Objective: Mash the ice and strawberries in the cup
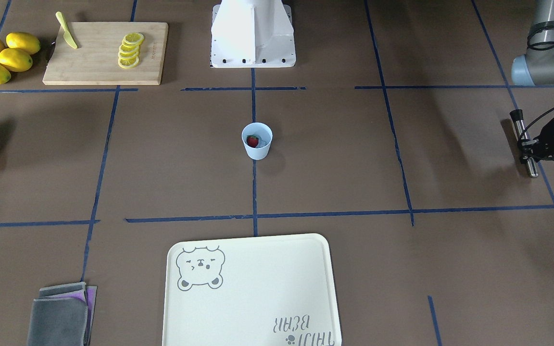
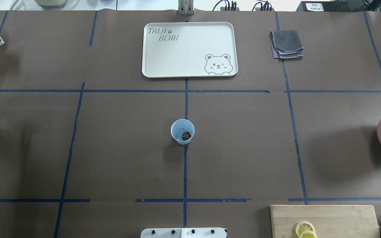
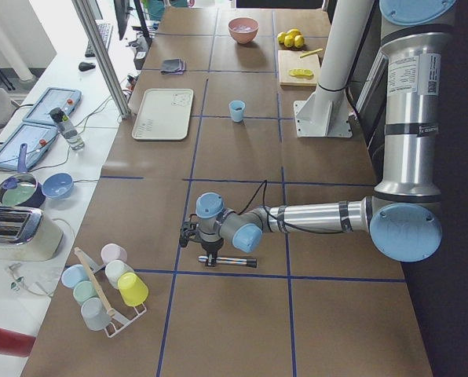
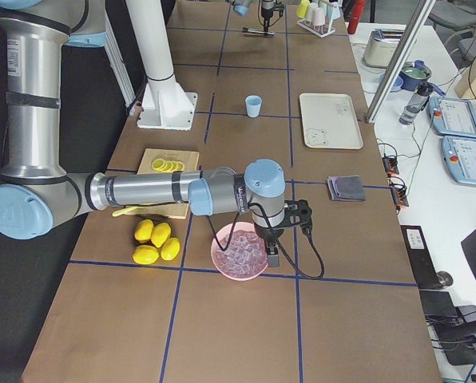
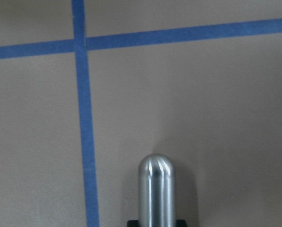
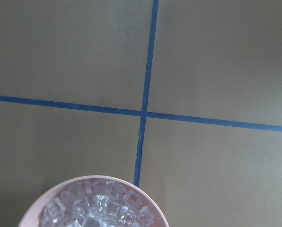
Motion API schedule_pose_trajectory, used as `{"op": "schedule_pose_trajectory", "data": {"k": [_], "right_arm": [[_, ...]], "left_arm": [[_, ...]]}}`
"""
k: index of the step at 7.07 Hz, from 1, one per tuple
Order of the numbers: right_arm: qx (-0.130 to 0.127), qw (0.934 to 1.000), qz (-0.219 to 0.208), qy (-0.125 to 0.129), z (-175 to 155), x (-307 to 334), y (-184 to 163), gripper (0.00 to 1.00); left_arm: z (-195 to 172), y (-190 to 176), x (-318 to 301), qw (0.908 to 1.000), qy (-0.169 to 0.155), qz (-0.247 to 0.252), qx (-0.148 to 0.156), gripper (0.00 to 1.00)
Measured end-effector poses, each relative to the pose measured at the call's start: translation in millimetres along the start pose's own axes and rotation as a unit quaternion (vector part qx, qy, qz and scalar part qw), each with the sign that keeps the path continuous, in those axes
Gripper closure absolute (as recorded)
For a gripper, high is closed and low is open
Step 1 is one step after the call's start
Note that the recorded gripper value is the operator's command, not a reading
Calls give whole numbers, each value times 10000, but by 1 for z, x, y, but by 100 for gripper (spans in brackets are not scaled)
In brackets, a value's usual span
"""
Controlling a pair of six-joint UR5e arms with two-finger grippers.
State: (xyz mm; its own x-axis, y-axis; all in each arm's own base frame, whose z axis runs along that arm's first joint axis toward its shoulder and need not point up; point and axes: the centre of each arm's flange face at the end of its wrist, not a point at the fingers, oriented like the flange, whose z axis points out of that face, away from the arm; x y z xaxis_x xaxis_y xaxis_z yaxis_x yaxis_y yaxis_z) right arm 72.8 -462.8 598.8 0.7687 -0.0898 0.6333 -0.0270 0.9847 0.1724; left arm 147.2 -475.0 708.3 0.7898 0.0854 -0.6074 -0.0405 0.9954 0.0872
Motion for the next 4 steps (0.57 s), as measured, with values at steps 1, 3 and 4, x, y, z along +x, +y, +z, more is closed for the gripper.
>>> {"op": "schedule_pose_trajectory", "data": {"k": [1, 3, 4], "right_arm": [[10, 10000, -7, -3, 0, 0, 0, 0], [16, 10000, -9, -8, -1, 0, 0, 0], [20, 10000, -9, -8, -1, 0, 0, 0]], "left_arm": [[1, 0, -1, 10000, -26, 79, 6, 100], [1, 0, -1, 9999, -30, 115, 6, 100], [0, 0, -1, 9999, -26, 109, 4, 100]]}}
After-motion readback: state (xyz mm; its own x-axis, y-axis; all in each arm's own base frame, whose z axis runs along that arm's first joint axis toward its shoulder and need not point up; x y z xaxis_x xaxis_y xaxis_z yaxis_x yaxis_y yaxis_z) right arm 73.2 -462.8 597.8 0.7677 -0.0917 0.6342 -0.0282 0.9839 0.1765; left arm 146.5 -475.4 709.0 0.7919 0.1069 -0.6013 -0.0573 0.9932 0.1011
